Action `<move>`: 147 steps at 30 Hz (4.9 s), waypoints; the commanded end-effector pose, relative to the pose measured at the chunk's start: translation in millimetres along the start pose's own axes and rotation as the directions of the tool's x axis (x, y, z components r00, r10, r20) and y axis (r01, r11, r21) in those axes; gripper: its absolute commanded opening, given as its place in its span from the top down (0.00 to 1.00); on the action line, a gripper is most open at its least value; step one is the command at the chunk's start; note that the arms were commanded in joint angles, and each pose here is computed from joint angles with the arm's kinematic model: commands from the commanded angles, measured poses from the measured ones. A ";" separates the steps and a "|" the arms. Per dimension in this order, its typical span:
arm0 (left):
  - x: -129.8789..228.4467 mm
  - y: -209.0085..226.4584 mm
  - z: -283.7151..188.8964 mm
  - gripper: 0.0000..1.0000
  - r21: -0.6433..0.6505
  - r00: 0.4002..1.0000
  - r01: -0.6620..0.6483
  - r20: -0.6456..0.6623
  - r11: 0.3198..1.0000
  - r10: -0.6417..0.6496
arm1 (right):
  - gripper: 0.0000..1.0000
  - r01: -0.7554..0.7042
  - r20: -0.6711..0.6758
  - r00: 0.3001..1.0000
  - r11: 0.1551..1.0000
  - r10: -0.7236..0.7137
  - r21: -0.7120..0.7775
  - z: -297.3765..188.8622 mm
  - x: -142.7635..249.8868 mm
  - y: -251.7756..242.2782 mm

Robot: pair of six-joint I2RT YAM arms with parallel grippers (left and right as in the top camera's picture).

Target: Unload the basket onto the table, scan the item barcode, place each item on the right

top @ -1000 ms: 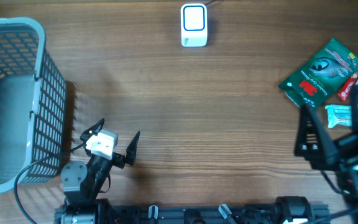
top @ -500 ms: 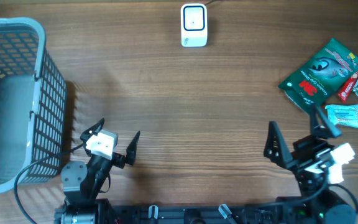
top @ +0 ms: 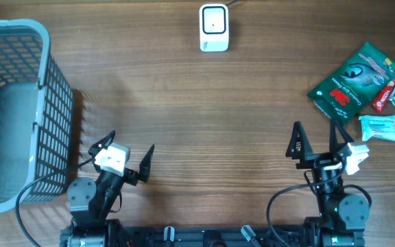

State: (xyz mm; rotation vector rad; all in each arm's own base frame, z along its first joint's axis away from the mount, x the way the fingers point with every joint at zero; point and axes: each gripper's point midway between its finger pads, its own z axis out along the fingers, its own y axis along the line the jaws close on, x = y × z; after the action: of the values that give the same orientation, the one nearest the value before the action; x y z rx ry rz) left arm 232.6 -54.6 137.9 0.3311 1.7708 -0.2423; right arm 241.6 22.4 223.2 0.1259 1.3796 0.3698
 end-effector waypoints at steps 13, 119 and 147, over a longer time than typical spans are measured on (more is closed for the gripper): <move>1.2 -1.6 0.4 0.00 0.010 1.000 0.009 0.000 1.000 -0.009 | 0.00 -0.034 -0.143 0.988 0.988 0.056 0.153 -6.0 39.7 -29.1; -18.4 45.8 -7.2 0.00 -0.261 0.972 0.186 0.187 0.947 -0.140 | 0.00 0.086 -0.180 0.982 0.987 -0.061 0.139 -5.7 44.3 -30.6; -18.2 45.7 -7.1 0.00 -0.261 0.973 0.186 0.186 0.947 -0.140 | 0.00 0.144 -0.169 0.978 0.982 -0.123 0.121 -6.1 39.8 -28.8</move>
State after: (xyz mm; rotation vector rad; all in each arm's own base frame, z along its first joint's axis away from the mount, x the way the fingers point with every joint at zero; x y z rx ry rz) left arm 245.9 -9.7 159.8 -0.0390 1.6451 -0.1233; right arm 247.7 9.0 172.5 0.1218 1.5816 0.1976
